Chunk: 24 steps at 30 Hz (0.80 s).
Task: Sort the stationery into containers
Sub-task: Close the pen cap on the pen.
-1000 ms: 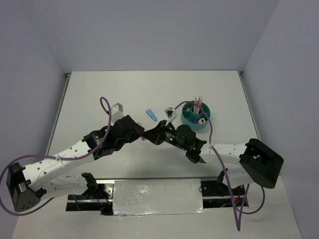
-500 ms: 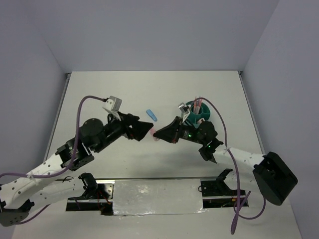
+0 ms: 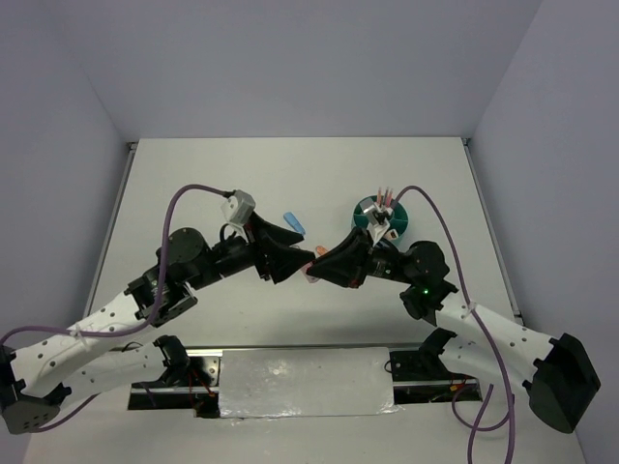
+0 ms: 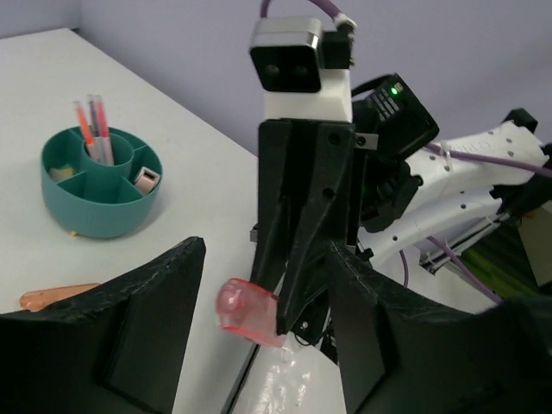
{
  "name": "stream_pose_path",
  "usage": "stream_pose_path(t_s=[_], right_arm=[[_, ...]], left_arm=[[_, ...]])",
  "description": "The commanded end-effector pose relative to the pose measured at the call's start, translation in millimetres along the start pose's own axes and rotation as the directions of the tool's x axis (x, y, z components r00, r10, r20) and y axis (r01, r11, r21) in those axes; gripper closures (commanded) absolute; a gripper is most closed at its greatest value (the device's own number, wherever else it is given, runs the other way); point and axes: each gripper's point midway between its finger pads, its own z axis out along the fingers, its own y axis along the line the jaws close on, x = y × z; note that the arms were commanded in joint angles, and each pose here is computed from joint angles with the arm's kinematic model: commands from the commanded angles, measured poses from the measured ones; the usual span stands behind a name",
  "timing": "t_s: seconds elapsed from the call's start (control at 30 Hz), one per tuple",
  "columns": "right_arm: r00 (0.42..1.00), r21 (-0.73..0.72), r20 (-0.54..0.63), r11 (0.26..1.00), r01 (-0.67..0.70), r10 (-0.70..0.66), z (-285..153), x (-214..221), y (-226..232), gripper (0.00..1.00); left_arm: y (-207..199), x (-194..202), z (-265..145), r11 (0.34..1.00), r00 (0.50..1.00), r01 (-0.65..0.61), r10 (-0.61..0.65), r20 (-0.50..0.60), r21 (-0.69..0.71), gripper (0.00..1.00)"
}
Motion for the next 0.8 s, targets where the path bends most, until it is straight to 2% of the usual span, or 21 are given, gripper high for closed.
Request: stream_pose_path(t_s=[0.0, 0.03, 0.07, 0.1, 0.23, 0.3, 0.33, 0.37, 0.4, 0.6, 0.77], right_arm=[[0.997, 0.020, 0.036, 0.998, 0.065, -0.066, 7.5, -21.4, 5.4, 1.00], [0.996, 0.013, 0.048, 0.997, 0.079, -0.079, 7.0, -24.3, 8.2, 1.00], [0.995, 0.007, 0.055, 0.996, 0.085, -0.085, 6.9, -25.8, 10.0, 1.00], [0.994, 0.002, 0.063, 0.996, 0.092, -0.092, 6.5, -28.4, 12.9, 1.00], [0.992, 0.006, 0.070, 0.994, 0.108, -0.108, 8.5, -35.8, 16.0, 1.00], [0.990, 0.000, 0.073, 0.993, 0.121, -0.121, 9.7, -40.0, 19.4, 1.00], [0.990, 0.000, 0.073, 0.992, 0.124, -0.124, 9.8, -40.3, 19.5, 1.00], [0.989, -0.002, 0.074, 0.992, 0.127, -0.126, 9.8, -40.9, 20.1, 1.00], [0.989, -0.004, 0.074, 0.991, 0.131, -0.130, 9.6, -41.0, 20.6, 1.00], [0.986, -0.086, 0.029, 0.983, 0.164, -0.162, 6.4, -24.6, 27.5, 1.00], [0.986, -0.129, -0.069, 0.982, 0.140, -0.150, 2.2, 7.1, 18.9, 1.00]], left_arm=[[-34.9, -20.9, 4.7, 0.984, 0.998, 0.014, -0.026, 0.063, 0.176, 0.32], [-35.4, -19.9, 7.2, 0.983, 0.998, 0.023, -0.033, 0.055, 0.180, 0.37], [-34.7, -18.2, 8.0, 0.984, 0.998, 0.029, -0.038, 0.044, 0.177, 0.45], [-33.9, -17.5, 8.7, 0.985, 0.999, 0.030, -0.037, 0.040, 0.172, 0.48], [-27.1, -12.7, 9.5, 0.990, 0.999, 0.032, -0.036, 0.027, 0.140, 0.50], [-25.6, -10.7, 9.1, 0.990, 0.999, 0.031, -0.034, 0.020, 0.134, 0.64], [-24.3, -10.7, 8.9, 0.991, 0.999, 0.032, -0.035, 0.021, 0.126, 0.74], [-22.6, -11.0, 8.9, 0.993, 0.999, 0.032, -0.035, 0.023, 0.117, 0.94], [-21.3, -11.3, 9.0, 0.994, 0.999, 0.032, -0.034, 0.023, 0.108, 1.00], [10.1, -30.2, 5.1, 0.989, 0.989, 0.115, -0.105, 0.107, -0.094, 1.00], [16.4, -70.1, -4.3, 0.970, 0.960, 0.189, -0.149, 0.236, -0.154, 1.00]])
